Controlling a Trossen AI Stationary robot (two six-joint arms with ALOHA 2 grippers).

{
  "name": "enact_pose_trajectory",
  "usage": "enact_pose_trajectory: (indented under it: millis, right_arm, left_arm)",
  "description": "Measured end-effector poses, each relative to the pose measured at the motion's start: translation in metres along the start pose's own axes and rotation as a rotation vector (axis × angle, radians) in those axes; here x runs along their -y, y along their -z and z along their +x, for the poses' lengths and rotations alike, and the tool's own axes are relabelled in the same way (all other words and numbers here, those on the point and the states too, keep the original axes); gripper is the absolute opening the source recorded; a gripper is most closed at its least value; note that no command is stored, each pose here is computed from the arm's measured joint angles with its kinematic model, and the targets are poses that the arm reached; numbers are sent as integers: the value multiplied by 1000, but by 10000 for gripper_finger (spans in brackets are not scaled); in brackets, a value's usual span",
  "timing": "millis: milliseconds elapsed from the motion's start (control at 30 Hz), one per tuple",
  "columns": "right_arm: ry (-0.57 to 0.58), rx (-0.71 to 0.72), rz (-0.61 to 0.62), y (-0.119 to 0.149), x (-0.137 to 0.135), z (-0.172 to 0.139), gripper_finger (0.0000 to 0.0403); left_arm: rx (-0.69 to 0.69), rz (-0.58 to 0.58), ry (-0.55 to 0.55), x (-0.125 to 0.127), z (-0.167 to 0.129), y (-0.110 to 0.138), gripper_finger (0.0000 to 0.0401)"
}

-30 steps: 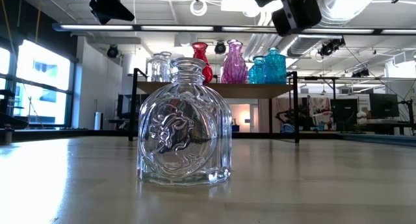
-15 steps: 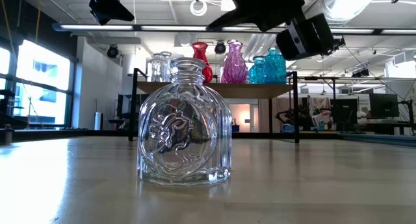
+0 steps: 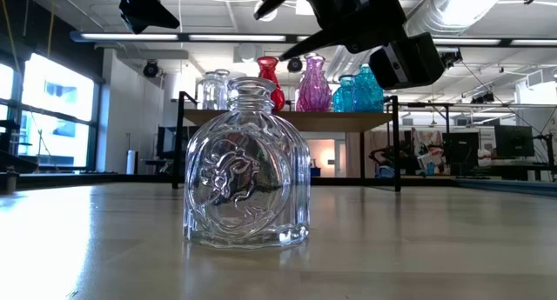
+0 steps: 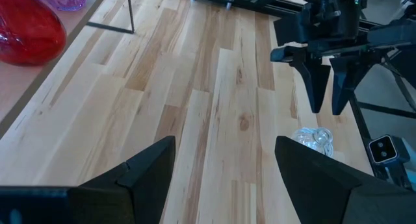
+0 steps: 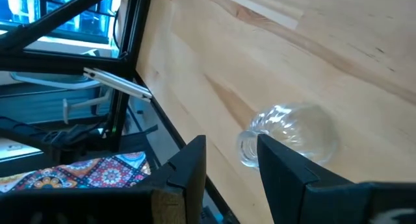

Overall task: Sort vases onto shelf
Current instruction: Put the transparent vase on the shelf aligned with the other transparent vases

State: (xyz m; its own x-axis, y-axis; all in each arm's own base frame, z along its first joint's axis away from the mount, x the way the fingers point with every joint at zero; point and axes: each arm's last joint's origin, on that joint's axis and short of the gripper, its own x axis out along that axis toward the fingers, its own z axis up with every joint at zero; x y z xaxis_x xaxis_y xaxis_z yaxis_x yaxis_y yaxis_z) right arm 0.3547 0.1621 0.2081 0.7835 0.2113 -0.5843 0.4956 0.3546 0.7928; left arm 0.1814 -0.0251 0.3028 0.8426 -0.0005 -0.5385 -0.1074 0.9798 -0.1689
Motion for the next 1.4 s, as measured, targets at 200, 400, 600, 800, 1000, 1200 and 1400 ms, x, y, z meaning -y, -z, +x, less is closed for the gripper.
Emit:
enact_pose_trajectory:
  millis: [200, 400, 600, 800, 1000, 1200, 1400]
  right_arm:
    - [9, -2, -33, 1, 1, 0, 119]
    - [5, -6, -192, 5, 0, -1, 119]
    - [-185, 71, -455, -4, -19, -3, 119]
    - [-351, 162, -674, -20, -34, -6, 119]
    - [-406, 191, -692, -42, -36, -7, 119]
    - [-604, 313, -748, -63, -51, -17, 119]
    - [-764, 425, -832, -72, -62, -29, 119]
  left_arm:
    - [0, 0, 0, 0, 0, 0, 255]
    - [0, -1, 0, 0, 0, 0, 255]
    - [1, -2, -2, 0, 0, 0, 255]
    - [1, -2, -5, 0, 0, 0, 255]
    - [2, -2, -5, 0, 0, 0, 255]
    - [2, 0, -7, 0, 0, 0, 255]
    - [2, 0, -7, 0, 0, 0, 255]
